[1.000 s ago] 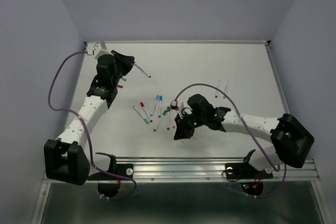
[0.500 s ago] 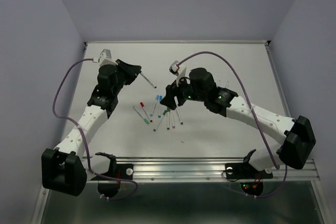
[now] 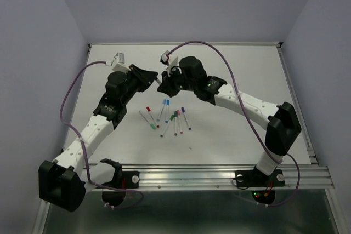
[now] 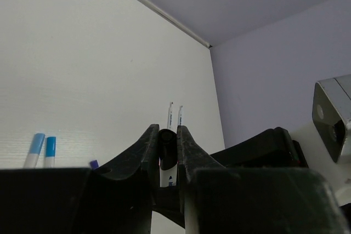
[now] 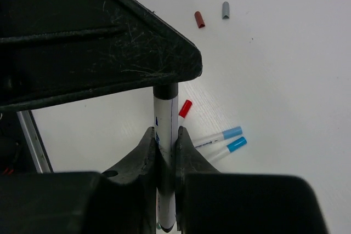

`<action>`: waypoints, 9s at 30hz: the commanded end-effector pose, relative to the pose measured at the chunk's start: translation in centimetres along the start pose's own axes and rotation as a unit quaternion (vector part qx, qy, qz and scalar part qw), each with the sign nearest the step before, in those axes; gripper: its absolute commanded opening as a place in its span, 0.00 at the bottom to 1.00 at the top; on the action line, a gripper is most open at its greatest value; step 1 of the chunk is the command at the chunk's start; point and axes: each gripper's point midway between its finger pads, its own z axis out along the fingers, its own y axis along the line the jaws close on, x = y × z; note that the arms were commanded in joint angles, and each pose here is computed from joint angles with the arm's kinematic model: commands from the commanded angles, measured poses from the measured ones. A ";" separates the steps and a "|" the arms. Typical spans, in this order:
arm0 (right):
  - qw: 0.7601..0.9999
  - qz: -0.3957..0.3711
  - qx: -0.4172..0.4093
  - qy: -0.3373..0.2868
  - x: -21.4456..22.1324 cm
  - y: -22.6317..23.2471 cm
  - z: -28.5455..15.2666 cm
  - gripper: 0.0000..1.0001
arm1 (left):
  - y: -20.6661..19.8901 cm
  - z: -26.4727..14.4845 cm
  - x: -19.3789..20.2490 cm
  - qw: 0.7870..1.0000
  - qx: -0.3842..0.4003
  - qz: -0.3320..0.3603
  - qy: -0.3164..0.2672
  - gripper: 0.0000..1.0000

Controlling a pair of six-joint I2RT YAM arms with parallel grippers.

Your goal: Open the pen caps

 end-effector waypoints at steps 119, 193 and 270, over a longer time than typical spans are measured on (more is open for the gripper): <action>0.906 0.109 0.265 0.311 26.9 -6.9 -2.4 0.21 | 12.8 -4.1 -4.5 0.952 -0.291 0.094 -0.024 0.99; 0.941 0.094 -0.263 0.191 18.5 11.8 -10.0 0.01 | -3.9 2.7 -0.8 0.996 0.034 0.084 -0.011 0.00; 0.941 0.243 0.227 0.067 17.3 -8.8 -14.1 0.01 | 11.6 5.0 -5.5 0.976 -0.209 0.066 -0.003 0.00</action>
